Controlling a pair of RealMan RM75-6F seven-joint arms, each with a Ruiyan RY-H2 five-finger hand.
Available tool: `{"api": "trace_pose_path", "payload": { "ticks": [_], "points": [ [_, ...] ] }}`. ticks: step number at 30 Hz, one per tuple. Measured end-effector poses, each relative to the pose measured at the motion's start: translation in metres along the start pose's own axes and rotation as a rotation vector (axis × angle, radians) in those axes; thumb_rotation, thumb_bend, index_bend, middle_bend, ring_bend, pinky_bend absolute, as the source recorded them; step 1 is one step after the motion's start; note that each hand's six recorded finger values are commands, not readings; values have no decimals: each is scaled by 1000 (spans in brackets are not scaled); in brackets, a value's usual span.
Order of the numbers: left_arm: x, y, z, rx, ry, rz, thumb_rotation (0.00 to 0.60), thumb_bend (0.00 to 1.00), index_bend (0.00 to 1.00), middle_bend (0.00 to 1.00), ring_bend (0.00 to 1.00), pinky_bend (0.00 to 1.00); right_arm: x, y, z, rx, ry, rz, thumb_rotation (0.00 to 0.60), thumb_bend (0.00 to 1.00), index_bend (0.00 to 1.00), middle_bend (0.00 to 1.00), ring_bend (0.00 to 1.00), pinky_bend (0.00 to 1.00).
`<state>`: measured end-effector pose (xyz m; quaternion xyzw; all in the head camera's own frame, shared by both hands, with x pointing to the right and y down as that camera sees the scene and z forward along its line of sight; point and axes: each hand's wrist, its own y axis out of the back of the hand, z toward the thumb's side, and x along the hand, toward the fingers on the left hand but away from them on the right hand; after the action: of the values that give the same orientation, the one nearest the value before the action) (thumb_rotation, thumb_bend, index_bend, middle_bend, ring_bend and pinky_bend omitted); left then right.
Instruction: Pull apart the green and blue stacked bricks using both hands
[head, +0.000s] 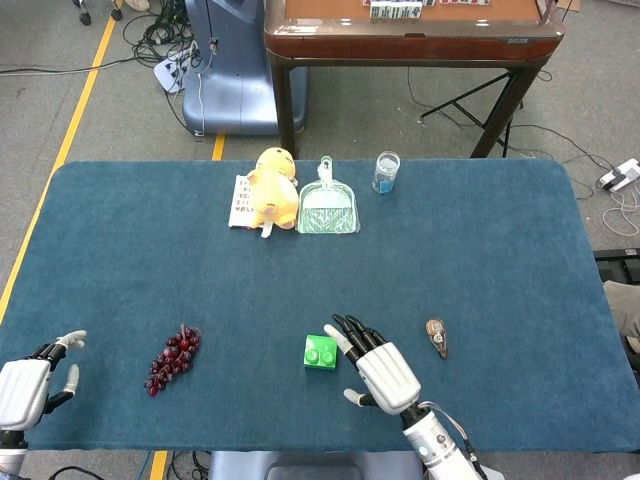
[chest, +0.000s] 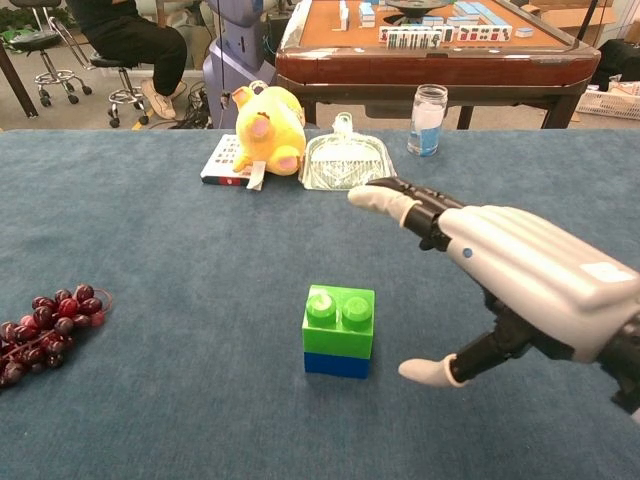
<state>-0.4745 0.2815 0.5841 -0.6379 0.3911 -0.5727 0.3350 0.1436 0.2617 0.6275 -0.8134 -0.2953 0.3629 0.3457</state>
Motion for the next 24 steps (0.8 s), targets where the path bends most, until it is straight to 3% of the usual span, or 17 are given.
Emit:
{"api": "trace_pose_path", "payload": {
  "ticks": [7,24],
  "points": [
    [-2,-3,-1,-10,0,-10,600,556,295,349,405,643,-19,-20,9,2,3,7,600,0,0,0,0,219],
    [-5,-11,-3,-25,11,-26,600,556,296,349,405,644,-40,-35,6,-9,-31,34,600,0,0,0,0,219]
  ]
}}
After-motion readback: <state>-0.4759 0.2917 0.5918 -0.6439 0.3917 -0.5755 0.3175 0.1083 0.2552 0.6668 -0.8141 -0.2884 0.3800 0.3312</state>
